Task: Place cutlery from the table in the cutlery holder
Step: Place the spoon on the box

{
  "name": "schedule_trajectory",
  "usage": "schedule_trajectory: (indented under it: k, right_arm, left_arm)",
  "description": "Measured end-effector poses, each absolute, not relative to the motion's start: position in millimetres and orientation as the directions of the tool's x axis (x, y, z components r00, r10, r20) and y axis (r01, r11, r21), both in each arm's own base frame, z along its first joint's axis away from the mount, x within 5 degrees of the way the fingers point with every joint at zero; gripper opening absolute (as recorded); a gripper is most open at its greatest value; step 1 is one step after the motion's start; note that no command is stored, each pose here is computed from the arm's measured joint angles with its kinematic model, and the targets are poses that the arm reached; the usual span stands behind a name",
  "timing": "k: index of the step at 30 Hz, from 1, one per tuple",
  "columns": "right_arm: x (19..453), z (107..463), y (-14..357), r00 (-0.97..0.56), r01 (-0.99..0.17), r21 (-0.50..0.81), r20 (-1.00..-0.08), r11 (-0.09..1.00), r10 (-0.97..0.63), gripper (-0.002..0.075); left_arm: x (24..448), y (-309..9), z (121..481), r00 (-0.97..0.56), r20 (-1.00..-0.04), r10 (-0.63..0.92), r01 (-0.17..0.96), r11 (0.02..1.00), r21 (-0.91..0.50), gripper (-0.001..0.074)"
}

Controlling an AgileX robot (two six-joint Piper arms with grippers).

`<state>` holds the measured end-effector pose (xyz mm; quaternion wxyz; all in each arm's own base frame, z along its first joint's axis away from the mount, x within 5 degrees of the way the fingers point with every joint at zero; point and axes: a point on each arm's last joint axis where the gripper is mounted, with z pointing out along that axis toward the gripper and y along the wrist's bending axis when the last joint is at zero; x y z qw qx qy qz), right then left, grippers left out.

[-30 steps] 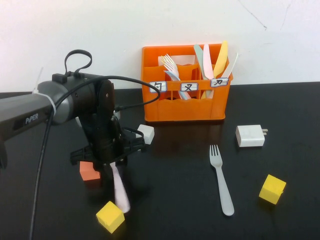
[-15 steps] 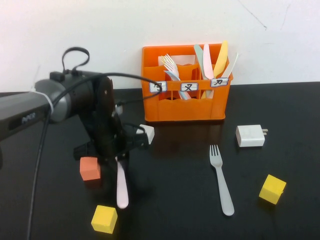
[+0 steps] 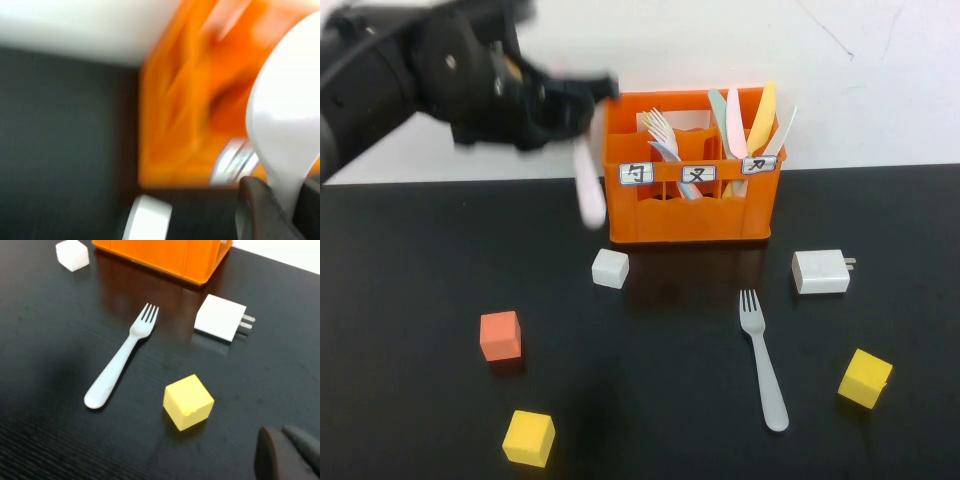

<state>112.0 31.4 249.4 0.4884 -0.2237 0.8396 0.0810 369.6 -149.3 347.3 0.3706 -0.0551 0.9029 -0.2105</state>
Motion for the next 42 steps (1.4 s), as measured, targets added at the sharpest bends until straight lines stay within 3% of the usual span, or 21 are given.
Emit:
schedule_trajectory:
  k: [6,16,25,35,37,42]
  right_arm:
    - [112,249,31,-0.423,-0.455,-0.083,-0.856,0.887,-0.297,-0.0002]
    - [112,249,31,-0.422,-0.456,-0.085,-0.856,0.886,-0.299,-0.0002]
    - [112,250,31,-0.421,-0.455,-0.086,-0.856,0.886,-0.299,-0.0002]
    - [112,250,31,-0.421,-0.455,-0.086,-0.856,0.886,-0.299,-0.0002]
    - [112,250,31,-0.421,-0.455,-0.086,-0.856,0.886,-0.299,-0.0002]
    - [112,250,31,-0.421,-0.455,-0.086,-0.856,0.886,-0.299,-0.0002]
  left_arm:
    - [382,-152,371,-0.523,-0.809,-0.27,0.185,0.89,-0.416,0.0099]
    - [417,-162,351,-0.333,-0.881,-0.334,0.246,0.872,-0.424,0.0099]
    - [438,-169,312,-0.329,-0.905,-0.268,0.256,0.898,-0.359,0.0099]
    - [444,-171,298,-0.349,-0.903,-0.25,0.251,0.904,-0.347,0.01]
    - [444,-171,297,-0.349,-0.908,-0.233,0.256,0.908,-0.331,0.013]
    - [443,-171,296,-0.356,-0.911,-0.21,0.259,0.914,-0.312,0.0342]
